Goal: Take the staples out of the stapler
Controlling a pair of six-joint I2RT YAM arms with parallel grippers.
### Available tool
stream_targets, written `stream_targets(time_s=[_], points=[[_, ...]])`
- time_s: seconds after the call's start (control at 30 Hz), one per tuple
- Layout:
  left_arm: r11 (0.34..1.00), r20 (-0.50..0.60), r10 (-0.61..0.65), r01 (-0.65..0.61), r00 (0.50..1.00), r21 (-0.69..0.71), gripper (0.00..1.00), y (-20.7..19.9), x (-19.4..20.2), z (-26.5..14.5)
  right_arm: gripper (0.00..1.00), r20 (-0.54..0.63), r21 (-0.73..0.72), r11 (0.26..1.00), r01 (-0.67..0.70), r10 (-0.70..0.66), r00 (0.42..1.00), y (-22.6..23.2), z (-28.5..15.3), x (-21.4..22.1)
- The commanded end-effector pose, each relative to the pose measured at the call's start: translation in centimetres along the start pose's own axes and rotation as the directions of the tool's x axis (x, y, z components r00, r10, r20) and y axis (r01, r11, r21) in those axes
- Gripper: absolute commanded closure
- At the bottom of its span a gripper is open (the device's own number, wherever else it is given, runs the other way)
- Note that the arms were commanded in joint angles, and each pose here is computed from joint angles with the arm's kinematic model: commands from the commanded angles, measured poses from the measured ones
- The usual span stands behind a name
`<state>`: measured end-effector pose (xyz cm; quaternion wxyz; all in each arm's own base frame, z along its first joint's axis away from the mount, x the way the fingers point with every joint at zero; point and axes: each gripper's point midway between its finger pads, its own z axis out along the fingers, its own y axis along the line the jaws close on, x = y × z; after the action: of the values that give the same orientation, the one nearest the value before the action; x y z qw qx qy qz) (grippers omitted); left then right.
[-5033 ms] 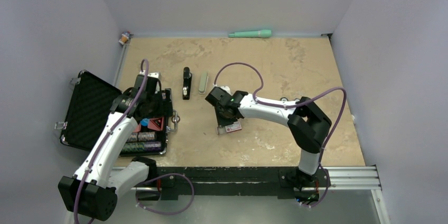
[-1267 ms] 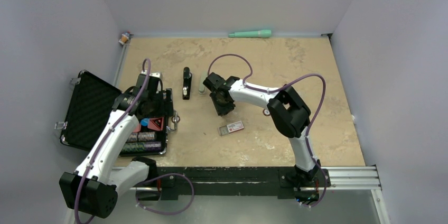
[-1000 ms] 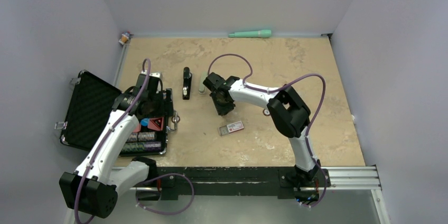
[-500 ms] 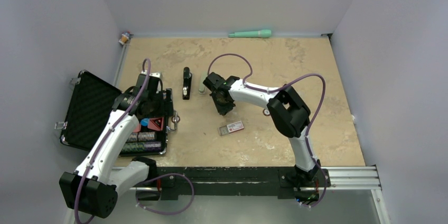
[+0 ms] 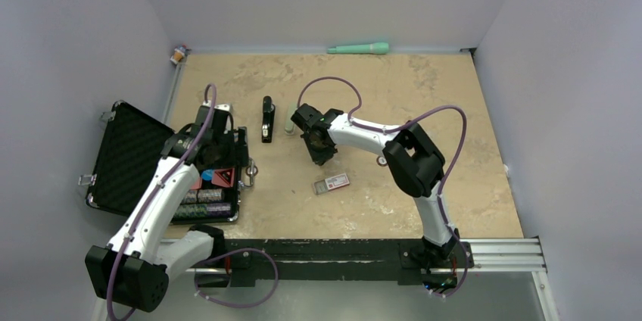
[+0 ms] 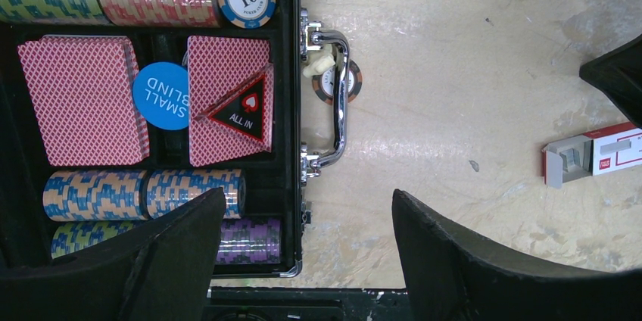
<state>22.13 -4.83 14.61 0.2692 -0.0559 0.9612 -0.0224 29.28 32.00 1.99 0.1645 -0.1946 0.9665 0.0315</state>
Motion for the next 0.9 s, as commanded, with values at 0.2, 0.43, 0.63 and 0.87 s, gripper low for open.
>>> stream_targets(time_s=[0.2, 0.43, 0.63, 0.87], points=[[0.995, 0.002, 0.096, -0.096, 0.995, -0.031, 0.16, -1.3, -0.1, 0.1, 0.96, 0.085, -0.026, 0.999, -0.047, 0.049, 0.995, -0.1, -5.9, -1.8], [0.993, 0.000, 0.120, -0.120, 0.993, -0.021, 0.16, -1.9, 0.1, 0.1, 0.96, 0.085, -0.095, 0.993, -0.070, 0.079, 0.993, 1.5, -8.9, -1.0], [0.994, 0.034, 0.110, -0.110, 0.993, -0.014, 0.16, -1.8, -0.1, -0.4, 0.96, 0.070, -0.155, 0.983, -0.101, 0.113, 0.991, 3.4, -10.3, 0.3], [0.994, 0.054, 0.110, -0.110, 0.992, -0.006, 0.16, -1.8, -0.2, -0.7, 0.96, 0.039, -0.184, 0.972, -0.147, 0.157, 0.987, 4.7, -10.5, 2.0]])
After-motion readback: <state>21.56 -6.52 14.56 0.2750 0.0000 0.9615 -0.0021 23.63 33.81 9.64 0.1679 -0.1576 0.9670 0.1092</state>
